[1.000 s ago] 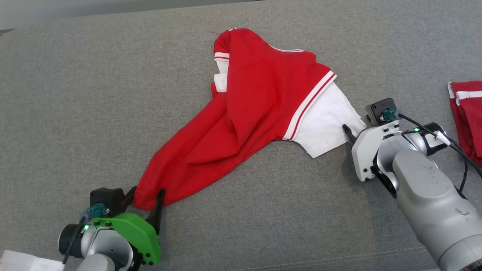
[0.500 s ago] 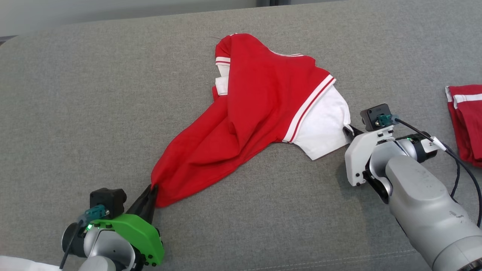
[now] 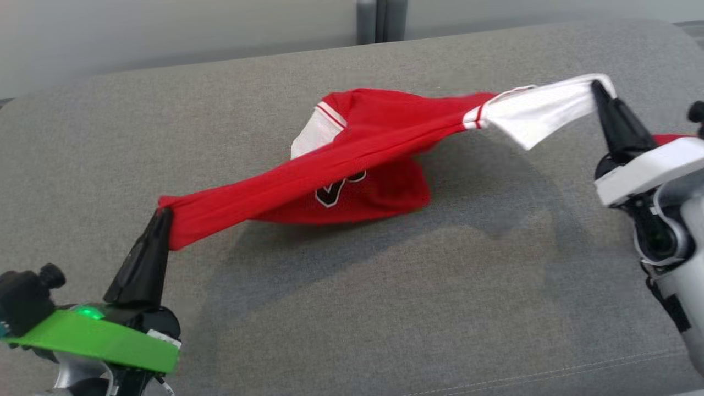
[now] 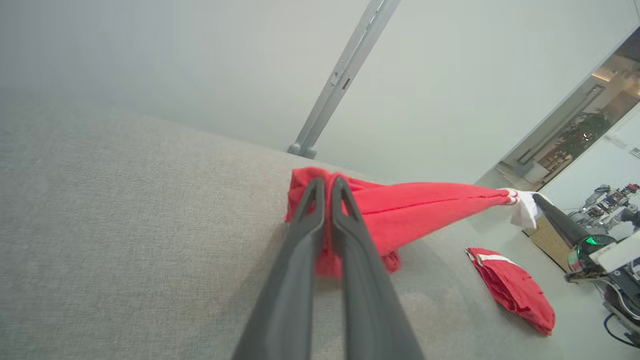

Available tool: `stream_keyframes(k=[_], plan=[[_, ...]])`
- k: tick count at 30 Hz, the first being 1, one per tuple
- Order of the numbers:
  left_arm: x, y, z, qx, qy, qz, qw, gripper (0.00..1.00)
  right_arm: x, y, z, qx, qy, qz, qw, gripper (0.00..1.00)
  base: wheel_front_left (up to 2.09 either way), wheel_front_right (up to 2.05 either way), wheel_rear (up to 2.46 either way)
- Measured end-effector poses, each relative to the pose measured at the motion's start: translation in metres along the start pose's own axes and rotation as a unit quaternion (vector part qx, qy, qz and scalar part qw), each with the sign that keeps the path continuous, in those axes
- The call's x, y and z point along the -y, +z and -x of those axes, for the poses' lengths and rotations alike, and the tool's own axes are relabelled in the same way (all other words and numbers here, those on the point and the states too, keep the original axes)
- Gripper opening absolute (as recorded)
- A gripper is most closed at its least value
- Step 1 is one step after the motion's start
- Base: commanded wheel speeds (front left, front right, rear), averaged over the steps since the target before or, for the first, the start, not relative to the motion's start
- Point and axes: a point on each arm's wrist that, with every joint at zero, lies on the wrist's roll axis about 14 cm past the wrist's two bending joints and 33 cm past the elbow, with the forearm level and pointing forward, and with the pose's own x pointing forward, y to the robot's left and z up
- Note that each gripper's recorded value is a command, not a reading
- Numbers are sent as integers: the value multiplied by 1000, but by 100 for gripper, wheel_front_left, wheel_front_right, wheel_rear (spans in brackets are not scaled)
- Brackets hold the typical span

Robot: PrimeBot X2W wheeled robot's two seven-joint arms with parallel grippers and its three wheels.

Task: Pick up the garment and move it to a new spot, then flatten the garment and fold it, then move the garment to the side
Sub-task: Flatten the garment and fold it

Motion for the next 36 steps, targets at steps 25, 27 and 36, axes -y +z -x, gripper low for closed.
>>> stream_keyframes(k=[25, 27, 36], plan=[[56, 81, -168, -57, -101, -42, 992, 0, -20, 193, -60, 195, 16, -83, 977, 0, 0, 0, 0], [40, 84, -197, -49, -76, -59, 994, 0, -12, 194, -86, 206, -6, -89, 974, 0, 0, 0, 0], [26, 159, -267, 148, -68, -86, 983, 0, -25, 250, -142, 339, 3, -174, 925, 0, 0, 0, 0]])
